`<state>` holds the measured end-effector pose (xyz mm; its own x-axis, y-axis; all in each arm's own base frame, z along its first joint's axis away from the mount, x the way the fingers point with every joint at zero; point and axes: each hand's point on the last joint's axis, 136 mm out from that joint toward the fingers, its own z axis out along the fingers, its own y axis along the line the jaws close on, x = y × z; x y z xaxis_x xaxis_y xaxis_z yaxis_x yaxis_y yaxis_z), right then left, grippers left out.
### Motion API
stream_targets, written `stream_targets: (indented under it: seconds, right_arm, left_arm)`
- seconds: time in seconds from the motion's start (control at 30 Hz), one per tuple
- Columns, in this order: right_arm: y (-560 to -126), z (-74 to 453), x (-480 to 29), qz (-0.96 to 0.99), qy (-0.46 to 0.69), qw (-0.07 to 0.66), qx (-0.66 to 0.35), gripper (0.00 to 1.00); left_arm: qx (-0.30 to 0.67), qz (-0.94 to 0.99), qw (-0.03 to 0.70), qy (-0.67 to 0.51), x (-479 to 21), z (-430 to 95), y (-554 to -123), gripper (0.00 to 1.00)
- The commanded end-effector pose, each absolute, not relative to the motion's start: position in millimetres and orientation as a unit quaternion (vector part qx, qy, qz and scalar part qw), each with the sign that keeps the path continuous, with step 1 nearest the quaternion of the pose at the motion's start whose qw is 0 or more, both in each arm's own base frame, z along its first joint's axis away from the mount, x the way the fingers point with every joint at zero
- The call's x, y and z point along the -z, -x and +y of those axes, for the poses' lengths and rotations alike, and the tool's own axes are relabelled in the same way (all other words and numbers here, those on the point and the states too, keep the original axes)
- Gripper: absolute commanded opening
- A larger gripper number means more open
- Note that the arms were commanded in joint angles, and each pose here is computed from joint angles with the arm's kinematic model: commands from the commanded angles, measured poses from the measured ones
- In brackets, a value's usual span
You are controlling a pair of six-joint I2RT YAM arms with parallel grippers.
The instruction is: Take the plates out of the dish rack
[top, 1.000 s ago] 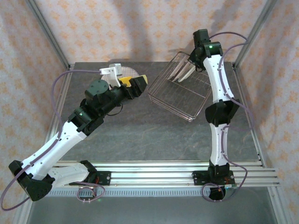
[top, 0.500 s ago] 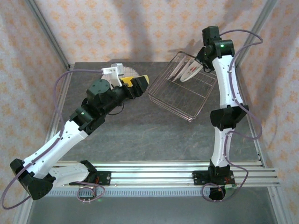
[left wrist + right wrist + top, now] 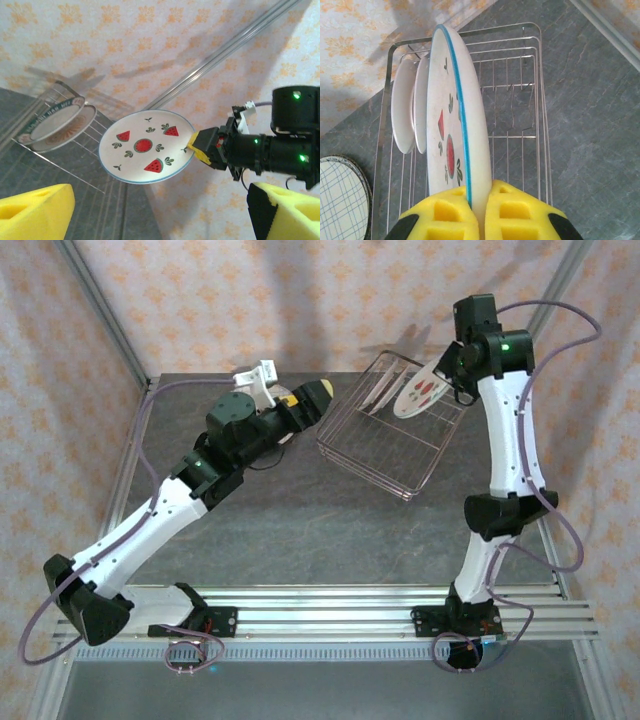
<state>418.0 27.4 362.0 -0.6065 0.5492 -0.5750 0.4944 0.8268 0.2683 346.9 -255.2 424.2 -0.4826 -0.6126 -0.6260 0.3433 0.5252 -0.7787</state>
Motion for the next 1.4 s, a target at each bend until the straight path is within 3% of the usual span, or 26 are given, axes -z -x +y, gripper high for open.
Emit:
stream_targets:
  seconds: [0.0,0.6,0.9,1.37]
  right_arm:
    - [-405.0,17.1,-411.0,0.861,-0.297,0.408,-0.061,0.00]
    - [-381.9,31.1,-455.6,0.818,-0.300,0.438,-0.222,0.00]
    - [-383.7,38.7,-461.8,0.789,-0.305,0.418,-0.332,0.00]
    - [-378.9,52.3,-449.8,0.778,-0.300,0.389,-0.392,0.00]
  left_arm:
    - [0.525,0.704,0.462,0.123,-437.8,-269.9,-349.5,0.90]
    - [0.619,0.714,0.234,0.230,-378.3,-363.3,-394.2,0.81]
    - [0.643,0.701,0.199,0.235,-370.9,-394.6,-411.2,0.75]
    - [0.657,0.691,0.189,0.236,-368.6,-405.9,-421.5,0.51]
